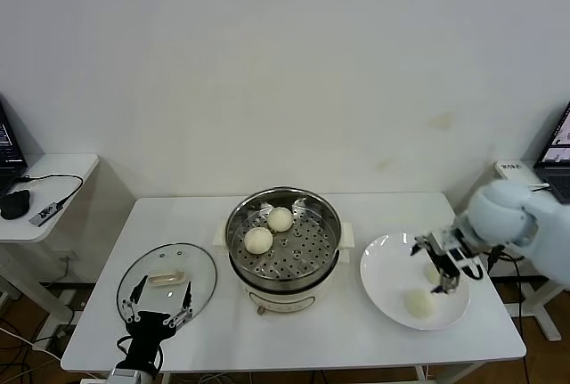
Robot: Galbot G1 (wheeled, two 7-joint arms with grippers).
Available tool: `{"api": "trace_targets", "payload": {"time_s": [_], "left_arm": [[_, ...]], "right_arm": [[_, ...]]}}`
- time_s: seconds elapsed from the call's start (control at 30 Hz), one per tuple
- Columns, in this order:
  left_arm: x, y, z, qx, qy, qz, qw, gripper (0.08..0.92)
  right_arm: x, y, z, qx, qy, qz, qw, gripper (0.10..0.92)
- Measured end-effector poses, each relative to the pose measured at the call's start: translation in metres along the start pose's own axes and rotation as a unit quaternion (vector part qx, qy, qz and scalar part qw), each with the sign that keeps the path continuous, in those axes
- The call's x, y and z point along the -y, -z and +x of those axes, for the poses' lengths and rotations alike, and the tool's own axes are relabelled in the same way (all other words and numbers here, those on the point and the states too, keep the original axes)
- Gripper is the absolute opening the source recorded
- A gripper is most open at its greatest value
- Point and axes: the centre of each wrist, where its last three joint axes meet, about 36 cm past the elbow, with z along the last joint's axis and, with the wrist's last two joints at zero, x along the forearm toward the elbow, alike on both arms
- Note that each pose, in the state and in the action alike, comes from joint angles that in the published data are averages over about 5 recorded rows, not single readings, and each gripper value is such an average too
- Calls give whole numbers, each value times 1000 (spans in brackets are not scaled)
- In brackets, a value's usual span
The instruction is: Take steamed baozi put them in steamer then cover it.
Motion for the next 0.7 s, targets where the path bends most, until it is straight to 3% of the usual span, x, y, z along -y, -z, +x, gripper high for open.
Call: {"api": "trace_targets", "payload": {"time_s": [0.7], "left_arm": [[-5, -7, 0, -9, 10, -6, 1000, 823]], "right_arm": [[-16, -12, -79, -20, 4, -23, 1000, 808]]}}
